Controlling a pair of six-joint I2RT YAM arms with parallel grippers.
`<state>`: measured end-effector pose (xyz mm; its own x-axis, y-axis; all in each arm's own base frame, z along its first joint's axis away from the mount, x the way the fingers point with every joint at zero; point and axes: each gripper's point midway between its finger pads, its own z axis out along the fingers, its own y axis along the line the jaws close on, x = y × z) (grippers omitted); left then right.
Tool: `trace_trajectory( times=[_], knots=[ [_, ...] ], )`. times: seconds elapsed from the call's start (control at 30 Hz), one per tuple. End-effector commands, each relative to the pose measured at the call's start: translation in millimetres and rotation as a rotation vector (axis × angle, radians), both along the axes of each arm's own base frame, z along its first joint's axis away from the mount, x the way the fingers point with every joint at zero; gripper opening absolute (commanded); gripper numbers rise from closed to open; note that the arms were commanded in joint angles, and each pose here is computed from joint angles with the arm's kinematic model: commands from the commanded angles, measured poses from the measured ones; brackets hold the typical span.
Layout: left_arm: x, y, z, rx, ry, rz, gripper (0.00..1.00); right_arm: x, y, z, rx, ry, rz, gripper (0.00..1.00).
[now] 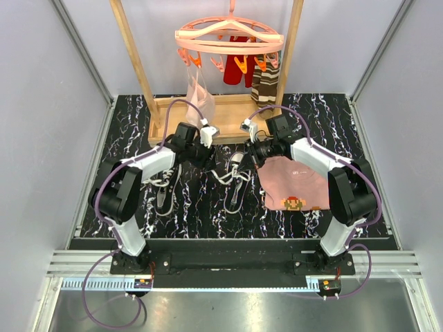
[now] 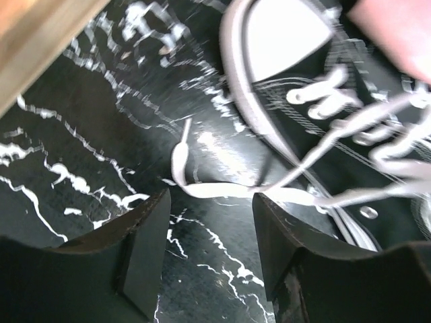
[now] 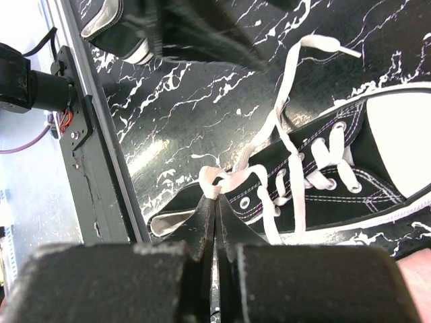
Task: Tie the shoes
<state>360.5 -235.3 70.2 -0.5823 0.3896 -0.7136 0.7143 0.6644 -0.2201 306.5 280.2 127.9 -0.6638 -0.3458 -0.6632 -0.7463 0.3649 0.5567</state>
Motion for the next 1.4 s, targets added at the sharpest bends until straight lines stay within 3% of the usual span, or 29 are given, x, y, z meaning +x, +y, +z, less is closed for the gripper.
trace_trajectory(
  times=[0.0,0.5,0.6,0.67,0.73,0.9,1.0,1.37],
  knots=[
    [23,0,0,0.019,0.013,0.119,0.56,2,4,17,0.028,-0.085,0.019,0.0],
    [21,-4,-36,0.013,0.187,0.235,0.52,0,5,14,0.024,-0.073,0.019,0.0],
    [17,-8,-36,-0.02,0.206,0.221,0.33,0,5,12,0.019,-0.07,0.017,0.0],
    [15,-15,-14,-0.093,0.172,0.19,0.09,0,4,12,0.016,-0.073,0.014,0.0],
    [15,-21,28,-0.194,0.054,0.152,0.0,-2,3,9,0.012,-0.064,0.012,0.0],
    [5,-20,124,-0.301,-0.158,0.086,0.0,-3,1,1,-0.006,-0.048,0.0,0.0],
    [-7,-11,152,-0.288,-0.225,0.059,0.0,-1,0,-1,-0.019,-0.055,-0.011,0.0],
    [-75,15,169,-0.23,-0.249,-0.044,0.0,12,-1,0,-0.042,-0.069,-0.055,0.0]
  ],
)
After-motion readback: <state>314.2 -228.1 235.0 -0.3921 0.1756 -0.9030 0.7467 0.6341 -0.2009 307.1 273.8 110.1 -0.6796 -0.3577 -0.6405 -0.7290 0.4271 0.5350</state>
